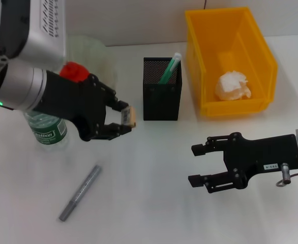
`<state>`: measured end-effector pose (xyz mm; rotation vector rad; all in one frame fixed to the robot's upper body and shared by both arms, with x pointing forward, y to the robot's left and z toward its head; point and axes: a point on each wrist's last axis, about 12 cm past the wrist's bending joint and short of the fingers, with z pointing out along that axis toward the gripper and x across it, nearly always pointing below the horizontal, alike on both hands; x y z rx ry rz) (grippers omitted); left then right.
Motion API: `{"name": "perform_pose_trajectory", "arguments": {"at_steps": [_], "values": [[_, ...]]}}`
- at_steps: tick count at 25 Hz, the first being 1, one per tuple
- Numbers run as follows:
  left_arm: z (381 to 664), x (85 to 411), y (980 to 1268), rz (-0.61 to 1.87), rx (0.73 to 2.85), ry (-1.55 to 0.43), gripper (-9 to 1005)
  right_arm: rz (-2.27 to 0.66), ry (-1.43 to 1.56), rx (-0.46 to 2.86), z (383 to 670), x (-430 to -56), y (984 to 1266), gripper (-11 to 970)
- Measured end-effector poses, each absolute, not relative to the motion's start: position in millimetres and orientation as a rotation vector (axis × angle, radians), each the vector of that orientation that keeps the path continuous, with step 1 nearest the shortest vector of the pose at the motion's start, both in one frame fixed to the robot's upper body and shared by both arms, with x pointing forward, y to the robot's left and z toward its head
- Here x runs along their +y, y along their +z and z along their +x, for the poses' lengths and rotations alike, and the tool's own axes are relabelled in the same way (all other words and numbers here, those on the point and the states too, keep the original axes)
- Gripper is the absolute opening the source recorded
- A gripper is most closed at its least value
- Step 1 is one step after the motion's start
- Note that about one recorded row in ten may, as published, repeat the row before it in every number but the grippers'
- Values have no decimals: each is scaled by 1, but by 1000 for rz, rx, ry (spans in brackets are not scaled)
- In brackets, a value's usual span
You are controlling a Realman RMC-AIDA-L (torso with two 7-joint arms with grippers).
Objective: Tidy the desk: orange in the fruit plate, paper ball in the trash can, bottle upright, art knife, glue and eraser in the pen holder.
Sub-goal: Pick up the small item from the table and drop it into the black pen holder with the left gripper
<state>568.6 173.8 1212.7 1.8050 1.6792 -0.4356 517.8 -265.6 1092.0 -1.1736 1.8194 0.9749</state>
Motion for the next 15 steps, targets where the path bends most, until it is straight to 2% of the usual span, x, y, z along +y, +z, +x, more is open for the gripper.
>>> {"name": "perform_pose_trajectory", "arguments": {"at_steps": [8,15], "values": [[570,170,1226,1701,1604,-522,408,-1171,974,1818,518,-266,1092,766],[580,162,1221,1591,1583,-551,421,-1176,969,1811,518,-266,1092,766]]}}
